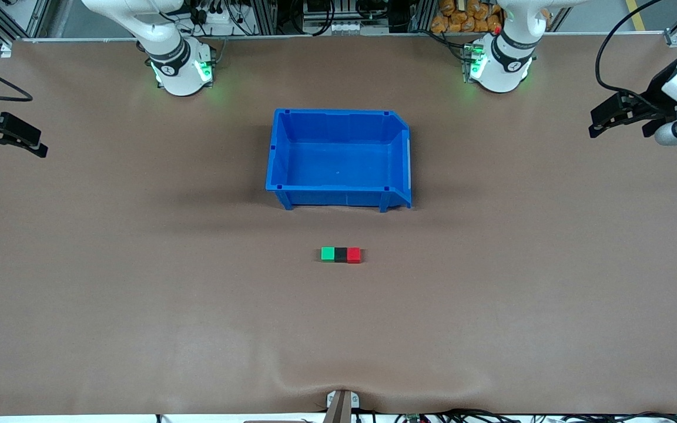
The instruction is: Attach green and red cubes to black cube
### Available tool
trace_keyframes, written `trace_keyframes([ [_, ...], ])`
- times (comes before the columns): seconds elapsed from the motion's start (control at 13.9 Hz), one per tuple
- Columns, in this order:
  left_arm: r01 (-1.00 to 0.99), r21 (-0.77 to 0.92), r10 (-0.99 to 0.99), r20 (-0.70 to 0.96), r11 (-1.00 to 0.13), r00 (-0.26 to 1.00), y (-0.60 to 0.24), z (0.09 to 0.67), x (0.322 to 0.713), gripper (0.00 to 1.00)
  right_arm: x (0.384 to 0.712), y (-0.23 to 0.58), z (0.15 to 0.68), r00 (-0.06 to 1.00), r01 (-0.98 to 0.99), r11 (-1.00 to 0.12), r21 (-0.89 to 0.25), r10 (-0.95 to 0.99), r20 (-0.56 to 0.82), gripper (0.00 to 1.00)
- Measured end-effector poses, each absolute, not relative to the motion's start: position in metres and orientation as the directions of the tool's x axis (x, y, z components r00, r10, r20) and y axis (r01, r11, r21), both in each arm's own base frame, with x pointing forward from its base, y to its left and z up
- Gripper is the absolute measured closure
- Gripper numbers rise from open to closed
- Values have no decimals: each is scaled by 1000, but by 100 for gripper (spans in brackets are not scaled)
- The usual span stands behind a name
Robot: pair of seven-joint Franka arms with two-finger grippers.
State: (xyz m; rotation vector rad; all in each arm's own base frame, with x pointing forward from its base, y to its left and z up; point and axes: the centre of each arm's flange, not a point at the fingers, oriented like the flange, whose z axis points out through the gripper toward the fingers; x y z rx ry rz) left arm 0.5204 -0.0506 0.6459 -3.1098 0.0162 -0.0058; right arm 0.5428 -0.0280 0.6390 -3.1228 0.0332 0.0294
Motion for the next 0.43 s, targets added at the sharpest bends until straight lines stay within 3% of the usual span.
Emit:
trace_keyframes([
  [0.43, -10, -31, -10, 12, -999, 1000, -51, 650, 520, 0, 543, -28, 638, 1000, -21, -1000, -18, -21, -20, 0],
])
